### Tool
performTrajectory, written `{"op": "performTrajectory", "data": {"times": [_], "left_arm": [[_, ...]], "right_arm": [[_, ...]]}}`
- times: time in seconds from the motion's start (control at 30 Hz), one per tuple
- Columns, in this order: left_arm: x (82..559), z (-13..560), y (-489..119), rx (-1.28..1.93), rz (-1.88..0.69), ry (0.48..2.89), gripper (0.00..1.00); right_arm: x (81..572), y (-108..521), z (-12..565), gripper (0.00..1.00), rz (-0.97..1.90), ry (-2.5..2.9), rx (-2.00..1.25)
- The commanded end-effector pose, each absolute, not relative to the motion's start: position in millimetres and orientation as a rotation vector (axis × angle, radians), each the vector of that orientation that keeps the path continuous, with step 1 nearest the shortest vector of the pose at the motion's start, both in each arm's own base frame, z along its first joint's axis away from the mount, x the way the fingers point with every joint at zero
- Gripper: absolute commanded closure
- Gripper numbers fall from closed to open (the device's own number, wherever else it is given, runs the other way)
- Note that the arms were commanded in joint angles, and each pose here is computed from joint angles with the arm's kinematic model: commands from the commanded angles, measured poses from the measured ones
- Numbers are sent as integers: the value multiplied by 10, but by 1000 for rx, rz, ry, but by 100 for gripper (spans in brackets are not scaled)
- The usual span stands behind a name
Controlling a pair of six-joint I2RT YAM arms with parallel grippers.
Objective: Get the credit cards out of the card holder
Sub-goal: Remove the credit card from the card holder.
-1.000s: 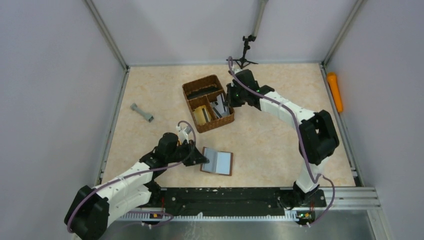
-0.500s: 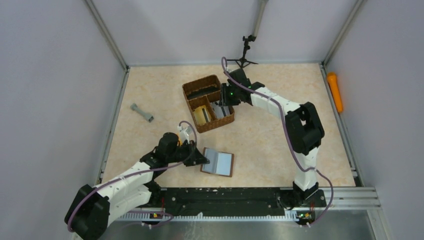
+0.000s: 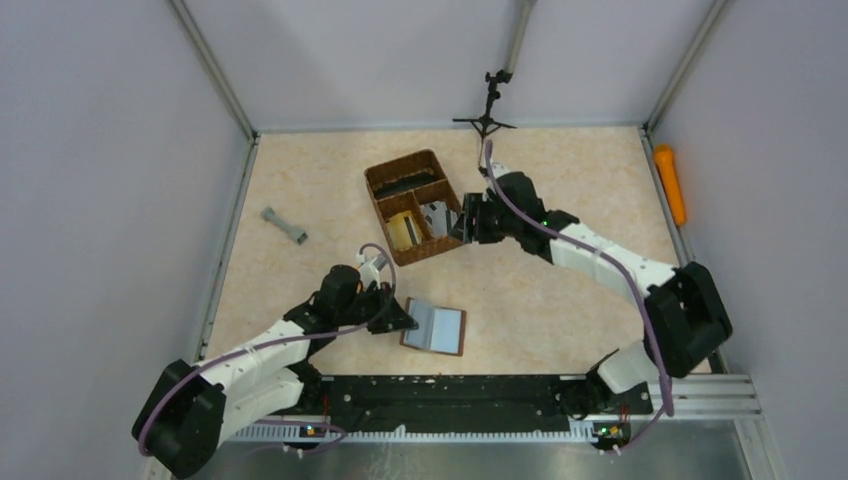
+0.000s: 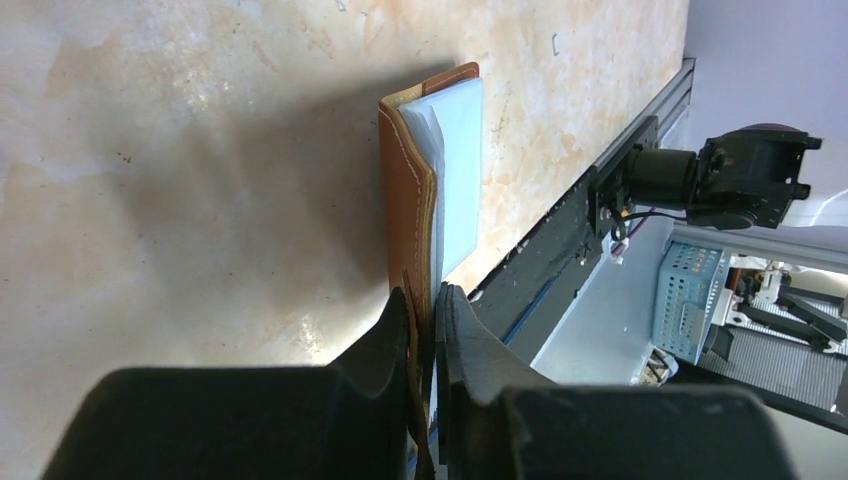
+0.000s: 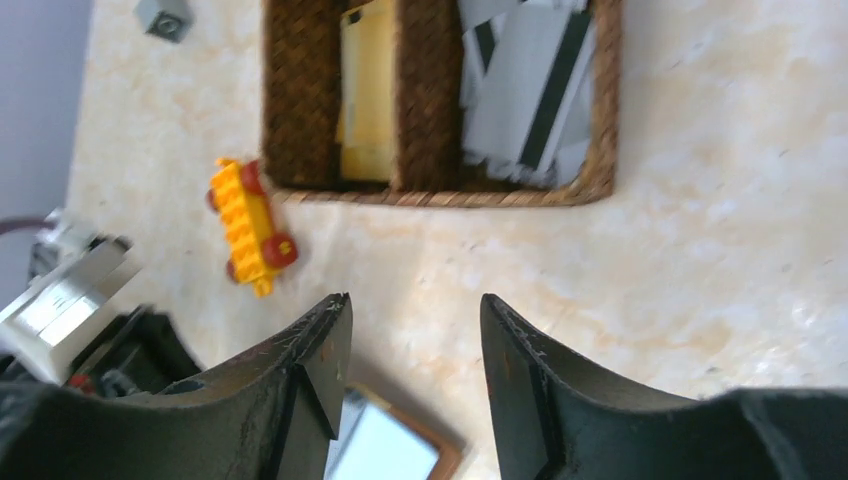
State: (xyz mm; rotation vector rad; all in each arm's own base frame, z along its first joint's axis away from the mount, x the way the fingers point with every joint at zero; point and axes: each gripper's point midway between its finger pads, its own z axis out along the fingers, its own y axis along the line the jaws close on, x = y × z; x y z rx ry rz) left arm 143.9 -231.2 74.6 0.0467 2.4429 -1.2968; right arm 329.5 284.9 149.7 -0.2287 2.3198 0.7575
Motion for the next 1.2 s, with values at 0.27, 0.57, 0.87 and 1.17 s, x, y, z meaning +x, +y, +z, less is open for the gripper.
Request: {"op": "performTrajectory", "data": {"times": [0.27,0.57,0.87,1.17], "left_arm": [[1566,810,-2350,14,-1290,2397,85],[1530,804,-2411,-40,-1383,2377,84],[1525,814,-2495,-90,-1485,2360,85],[1522,959,-2537,-94,-1555,2306,85]], "right_arm": [[2135,3211,1560,14,1134,2146,-198],[1535,3443,1381,13,1261,2112,-341],[1422,3540,1040,7,1187,2206,-326],[1342,3599,842,11,1139,2264,-363]]}}
